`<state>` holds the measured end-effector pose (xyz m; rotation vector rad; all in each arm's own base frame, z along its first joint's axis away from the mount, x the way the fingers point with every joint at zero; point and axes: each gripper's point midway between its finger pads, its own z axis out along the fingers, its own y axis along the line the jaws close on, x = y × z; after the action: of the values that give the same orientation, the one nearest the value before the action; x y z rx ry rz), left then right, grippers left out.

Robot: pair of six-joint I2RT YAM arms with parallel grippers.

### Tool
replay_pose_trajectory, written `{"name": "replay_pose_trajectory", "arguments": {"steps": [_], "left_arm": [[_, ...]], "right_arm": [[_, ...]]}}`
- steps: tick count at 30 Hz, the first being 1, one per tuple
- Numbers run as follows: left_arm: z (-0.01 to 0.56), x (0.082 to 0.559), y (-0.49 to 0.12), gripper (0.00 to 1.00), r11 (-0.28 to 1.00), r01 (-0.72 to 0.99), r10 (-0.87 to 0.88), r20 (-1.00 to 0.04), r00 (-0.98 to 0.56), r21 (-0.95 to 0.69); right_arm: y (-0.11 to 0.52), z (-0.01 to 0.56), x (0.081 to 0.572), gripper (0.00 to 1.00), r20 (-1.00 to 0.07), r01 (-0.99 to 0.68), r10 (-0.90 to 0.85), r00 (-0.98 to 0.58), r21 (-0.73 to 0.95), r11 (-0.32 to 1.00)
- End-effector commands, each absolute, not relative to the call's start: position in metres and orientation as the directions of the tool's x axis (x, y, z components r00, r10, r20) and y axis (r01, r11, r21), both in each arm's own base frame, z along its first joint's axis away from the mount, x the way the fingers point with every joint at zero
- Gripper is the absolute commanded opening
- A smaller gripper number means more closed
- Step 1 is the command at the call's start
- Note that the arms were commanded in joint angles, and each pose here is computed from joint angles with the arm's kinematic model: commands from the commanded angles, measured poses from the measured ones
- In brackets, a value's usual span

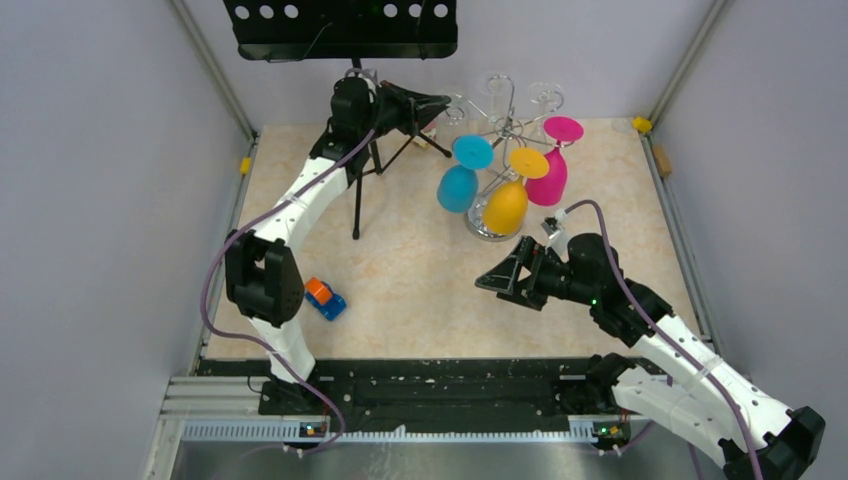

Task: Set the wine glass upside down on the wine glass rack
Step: Turn the wine glass upside down at the wine rack.

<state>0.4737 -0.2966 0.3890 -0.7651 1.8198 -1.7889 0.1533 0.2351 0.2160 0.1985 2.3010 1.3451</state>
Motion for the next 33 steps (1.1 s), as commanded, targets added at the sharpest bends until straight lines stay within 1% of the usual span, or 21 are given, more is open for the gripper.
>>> {"name": "replay_pose_trajectory", "arguments": {"steps": [1,23,33], "left_arm": [[0.454,0.45,-0.28,0.0,-0.067,0.123,-0.683,-0.045,-0.729,-0.99],[0.449,0.426,-0.292,0.0,-0.054,0.13,-0.597,-0.072,-0.799,-0.99],[0.446,0.421,-0.294,0.0,-0.036,0.135,-0.593,-0.088,-0.8,-0.99]], "right_arm": [[0.237,0.228,0.154,0.87,-0.342,-0.139,0.354,-0.87,0.861,0.49],[0.241,0.229,0.156,0.87,-0.337,-0.14,0.354,-0.873,0.866,0.48],[0.241,0.228,0.156,0.87,-0.335,-0.139,0.351,-0.874,0.866,0.481]]}}
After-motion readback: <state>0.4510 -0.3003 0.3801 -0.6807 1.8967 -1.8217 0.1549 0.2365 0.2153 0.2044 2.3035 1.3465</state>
